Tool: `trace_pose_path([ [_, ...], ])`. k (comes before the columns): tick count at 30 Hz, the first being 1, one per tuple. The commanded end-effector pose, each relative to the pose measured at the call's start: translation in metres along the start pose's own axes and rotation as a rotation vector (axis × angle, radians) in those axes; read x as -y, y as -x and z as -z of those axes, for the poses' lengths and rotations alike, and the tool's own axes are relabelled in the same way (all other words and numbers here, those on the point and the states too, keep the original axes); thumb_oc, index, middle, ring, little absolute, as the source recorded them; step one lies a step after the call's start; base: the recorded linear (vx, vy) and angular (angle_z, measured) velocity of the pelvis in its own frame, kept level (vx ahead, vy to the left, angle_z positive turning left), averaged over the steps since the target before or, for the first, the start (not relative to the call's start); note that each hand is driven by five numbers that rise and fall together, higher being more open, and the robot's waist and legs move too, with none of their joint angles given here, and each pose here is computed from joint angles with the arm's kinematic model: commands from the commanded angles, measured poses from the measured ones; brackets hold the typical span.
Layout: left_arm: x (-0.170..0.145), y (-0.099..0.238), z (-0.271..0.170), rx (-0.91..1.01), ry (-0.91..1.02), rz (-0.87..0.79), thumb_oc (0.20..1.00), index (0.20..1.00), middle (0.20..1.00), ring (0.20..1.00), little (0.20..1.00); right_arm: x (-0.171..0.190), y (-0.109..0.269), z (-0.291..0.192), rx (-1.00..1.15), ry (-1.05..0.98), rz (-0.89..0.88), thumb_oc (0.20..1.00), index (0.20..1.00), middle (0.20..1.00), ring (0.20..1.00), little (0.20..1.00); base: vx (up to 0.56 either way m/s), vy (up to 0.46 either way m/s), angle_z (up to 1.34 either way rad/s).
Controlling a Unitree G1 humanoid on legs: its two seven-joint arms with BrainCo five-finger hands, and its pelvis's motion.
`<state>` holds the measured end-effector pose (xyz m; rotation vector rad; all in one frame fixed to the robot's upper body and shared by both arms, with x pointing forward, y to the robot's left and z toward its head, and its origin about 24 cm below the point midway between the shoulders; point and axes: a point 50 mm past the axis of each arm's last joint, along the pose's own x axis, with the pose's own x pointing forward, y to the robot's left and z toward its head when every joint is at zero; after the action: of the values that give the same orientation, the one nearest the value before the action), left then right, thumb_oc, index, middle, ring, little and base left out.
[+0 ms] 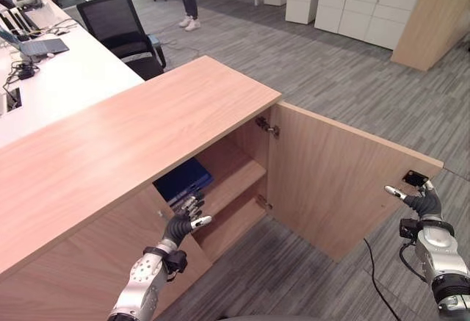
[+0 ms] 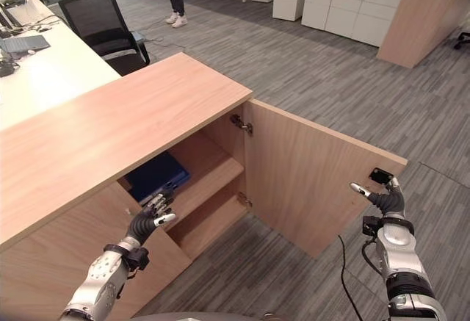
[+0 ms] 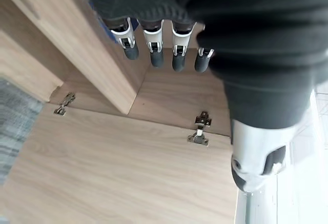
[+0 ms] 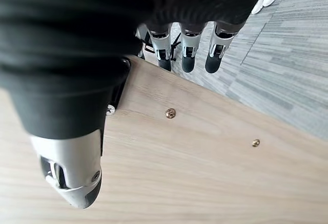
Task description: Put the empty folder in the office cabinet
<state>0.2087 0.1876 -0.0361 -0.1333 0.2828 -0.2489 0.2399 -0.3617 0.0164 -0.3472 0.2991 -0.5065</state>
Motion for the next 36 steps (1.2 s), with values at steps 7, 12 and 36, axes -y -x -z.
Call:
trace_pose_path([
  [7,0.003,-0.005,-0.028,0.114,-0.064,0.044,1.000,1.000,1.000,1.000,1.000,-0.095,0.001,-0.050,0.186,-0.032,-0.316,1.000,1.000,1.000,1.000,1.000,0.00,0.000,0.00],
  [12,0.002,-0.008,-0.029,0.123,-0.069,0.020,1.000,1.000,1.000,1.000,1.000,-0.132,0.029,-0.046,0.210,-0.090,-0.480,1.000,1.000,1.000,1.000,1.000,0.00,0.000,0.00],
  [36,0.002,-0.017,-0.040,0.185,-0.045,-0.029,1.000,1.000,1.000,1.000,1.000,-0.149,0.104,-0.047,0.383,-0.096,-0.791,1.000,1.000,1.000,1.000,1.000,-0.08,-0.009,0.52],
])
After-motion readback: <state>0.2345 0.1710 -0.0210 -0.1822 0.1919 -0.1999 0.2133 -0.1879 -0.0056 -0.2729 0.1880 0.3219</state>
